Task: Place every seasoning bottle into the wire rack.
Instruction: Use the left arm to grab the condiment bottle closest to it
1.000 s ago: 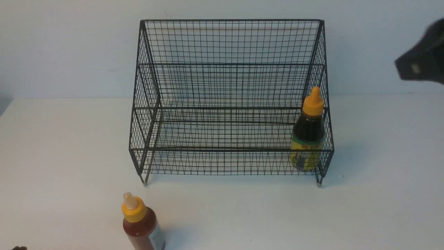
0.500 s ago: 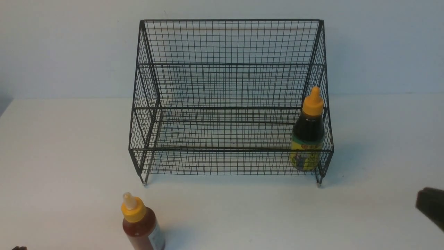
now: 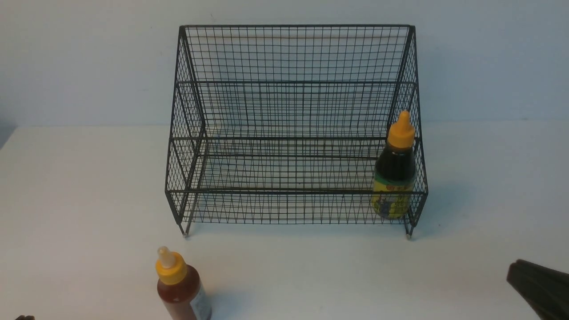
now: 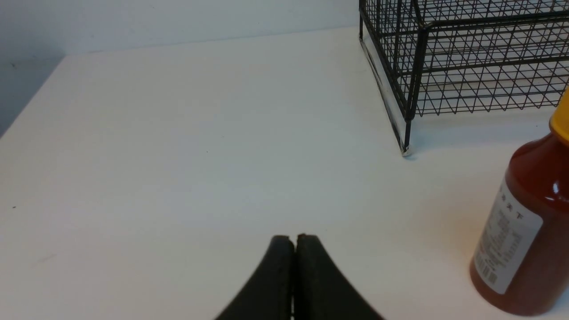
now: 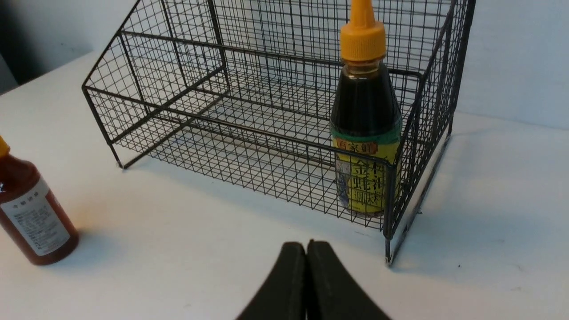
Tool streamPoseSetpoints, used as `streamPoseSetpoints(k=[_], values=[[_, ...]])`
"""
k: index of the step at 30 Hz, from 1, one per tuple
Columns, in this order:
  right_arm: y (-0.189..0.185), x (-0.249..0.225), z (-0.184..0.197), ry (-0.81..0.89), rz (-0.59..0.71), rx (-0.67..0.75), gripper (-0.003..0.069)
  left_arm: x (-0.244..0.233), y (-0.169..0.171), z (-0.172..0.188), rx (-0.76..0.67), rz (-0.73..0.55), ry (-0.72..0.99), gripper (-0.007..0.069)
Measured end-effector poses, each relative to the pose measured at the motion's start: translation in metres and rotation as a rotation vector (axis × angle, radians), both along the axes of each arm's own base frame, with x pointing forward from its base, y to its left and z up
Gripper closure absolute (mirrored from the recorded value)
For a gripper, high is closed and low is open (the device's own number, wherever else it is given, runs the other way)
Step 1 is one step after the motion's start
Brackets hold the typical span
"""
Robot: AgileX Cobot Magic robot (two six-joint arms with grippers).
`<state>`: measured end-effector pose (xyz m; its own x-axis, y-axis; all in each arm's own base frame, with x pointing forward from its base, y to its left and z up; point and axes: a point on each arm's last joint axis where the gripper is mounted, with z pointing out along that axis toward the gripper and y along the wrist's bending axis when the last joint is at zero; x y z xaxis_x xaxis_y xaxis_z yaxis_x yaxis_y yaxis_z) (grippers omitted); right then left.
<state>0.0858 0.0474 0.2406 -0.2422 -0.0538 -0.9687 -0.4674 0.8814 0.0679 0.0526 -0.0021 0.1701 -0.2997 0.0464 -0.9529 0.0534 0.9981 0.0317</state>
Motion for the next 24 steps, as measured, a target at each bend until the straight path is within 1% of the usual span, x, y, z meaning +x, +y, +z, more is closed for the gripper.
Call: streamPoseSetpoints(k=[7, 12, 13, 16, 17, 18, 19, 20, 22, 23, 24], values=[[0.000, 0.000, 0.000, -0.005, 0.001, -0.007, 0.0674, 0.000, 0.000, 0.000, 0.000, 0.000, 0.000, 0.0637], [-0.006, -0.009, 0.001, -0.061, -0.014, 0.024, 0.0674, 0.000, 0.000, 0.000, 0.000, 0.000, 0.000, 0.0637], [-0.010, -0.011, 0.000, -0.077, -0.038, 0.031, 0.0674, 0.000, 0.000, 0.000, 0.000, 0.000, 0.000, 0.0637], [-0.023, -0.016, -0.008, -0.116, -0.164, 0.043, 0.0674, 0.000, 0.000, 0.000, 0.000, 0.000, 0.000, 0.0637], [-0.024, -0.017, -0.008, -0.122, -0.174, 0.045, 0.0674, 0.000, 0.000, 0.000, 0.000, 0.000, 0.000, 0.0637], [-0.030, -0.019, -0.014, -0.124, -0.243, 0.041, 0.0674, 0.000, 0.000, 0.000, 0.000, 0.000, 0.000, 0.0637], [-0.032, -0.021, -0.016, -0.123, -0.263, 0.039, 0.0674, 0.000, 0.000, 0.000, 0.000, 0.000, 0.000, 0.0637], [-0.037, -0.023, -0.022, -0.122, -0.336, 0.034, 0.0674, 0.000, 0.000, 0.000, 0.000, 0.000, 0.000, 0.0637], [-0.042, -0.027, -0.032, -0.114, -0.411, 0.028, 0.0674, 0.000, 0.000, 0.000, 0.000, 0.000, 0.000, 0.0637], [-0.042, -0.027, -0.033, -0.112, -0.417, 0.027, 0.0674, 0.000, 0.000, 0.000, 0.000, 0.000, 0.000, 0.0637], [-0.045, -0.029, -0.043, -0.090, -0.463, 0.024, 0.0674, 0.000, 0.000, 0.000, 0.000, 0.000, 0.000, 0.0637]])
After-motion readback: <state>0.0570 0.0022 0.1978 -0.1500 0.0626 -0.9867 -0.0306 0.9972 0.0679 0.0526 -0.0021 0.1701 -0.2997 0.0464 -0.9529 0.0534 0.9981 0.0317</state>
